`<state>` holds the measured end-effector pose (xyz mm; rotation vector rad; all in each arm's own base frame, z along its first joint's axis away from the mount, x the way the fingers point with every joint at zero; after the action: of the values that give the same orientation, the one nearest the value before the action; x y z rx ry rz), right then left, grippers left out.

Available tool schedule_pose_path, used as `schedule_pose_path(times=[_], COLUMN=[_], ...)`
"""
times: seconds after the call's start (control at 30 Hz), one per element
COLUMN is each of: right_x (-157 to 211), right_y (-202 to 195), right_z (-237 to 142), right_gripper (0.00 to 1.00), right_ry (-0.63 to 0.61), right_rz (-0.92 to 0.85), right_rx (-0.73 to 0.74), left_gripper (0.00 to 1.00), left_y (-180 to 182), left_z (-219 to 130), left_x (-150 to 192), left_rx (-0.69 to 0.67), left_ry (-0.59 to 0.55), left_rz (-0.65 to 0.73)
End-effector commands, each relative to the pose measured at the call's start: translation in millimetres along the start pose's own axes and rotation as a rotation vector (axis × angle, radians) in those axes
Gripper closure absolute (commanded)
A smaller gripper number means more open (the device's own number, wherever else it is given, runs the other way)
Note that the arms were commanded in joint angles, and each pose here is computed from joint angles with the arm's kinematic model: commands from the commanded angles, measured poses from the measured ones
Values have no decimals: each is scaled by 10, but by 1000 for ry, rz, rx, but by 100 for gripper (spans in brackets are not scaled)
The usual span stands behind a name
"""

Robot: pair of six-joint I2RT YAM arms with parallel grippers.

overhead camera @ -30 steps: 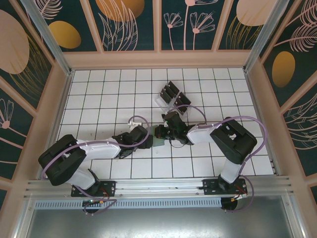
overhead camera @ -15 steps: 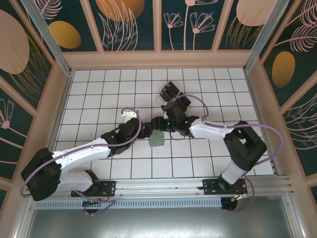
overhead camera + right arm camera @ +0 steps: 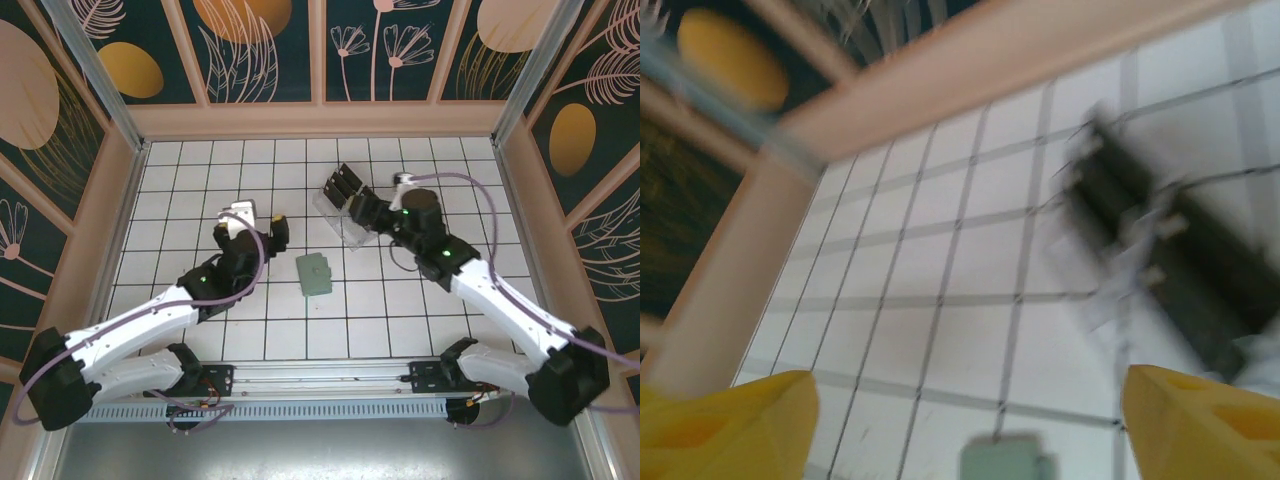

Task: Put the credit cards into the card holder
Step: Close the button on the card holder, then reset both arms

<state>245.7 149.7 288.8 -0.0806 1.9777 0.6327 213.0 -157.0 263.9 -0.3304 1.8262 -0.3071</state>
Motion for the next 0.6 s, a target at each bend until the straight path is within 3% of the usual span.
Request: schedule_pose_path(times=[0.0,0.17,0.23,0.3,0.43,0.57], right_x=[-79,-153,-82,16,212,237], right_y=[-473,-986,-1140,-1265,-1580,-1730], right_z=[-223,-542,-593,-620,-612,-510], right_gripper=[16,13,1,1,1,1], right_ry=[-152,-368,-421,-462,-449,-441], right_rz=[-23,-97,-158,-239,-276,-221], right_rx=[275,490,546,604,781,786], left_gripper=[1,2,2,2,2,2], left_y=[165,473,571,653,922,1201], left_z=[-96,-95,-35,33,173,267], left_x=[-294,-530,-550,-547,-477,-361], left_rx=[-51,-78,-122,-169,-232,-283], left_ry=[-229,-364,-378,-391,-388,-383], left_rz=[11,-23,32,79,87,88])
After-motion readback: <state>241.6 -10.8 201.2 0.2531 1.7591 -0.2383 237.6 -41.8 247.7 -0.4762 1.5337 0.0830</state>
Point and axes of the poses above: each hand's point on the last joint's axis, 136 mm out from that joint toward the fingers, its own z axis out along the fingers, its own y axis along the line the jaws close on, x = y × z, the point moved 9 cm from there along -z, back along the fingers, and after that the axes turned 11 degrees about -z, right-handed, at the moved point
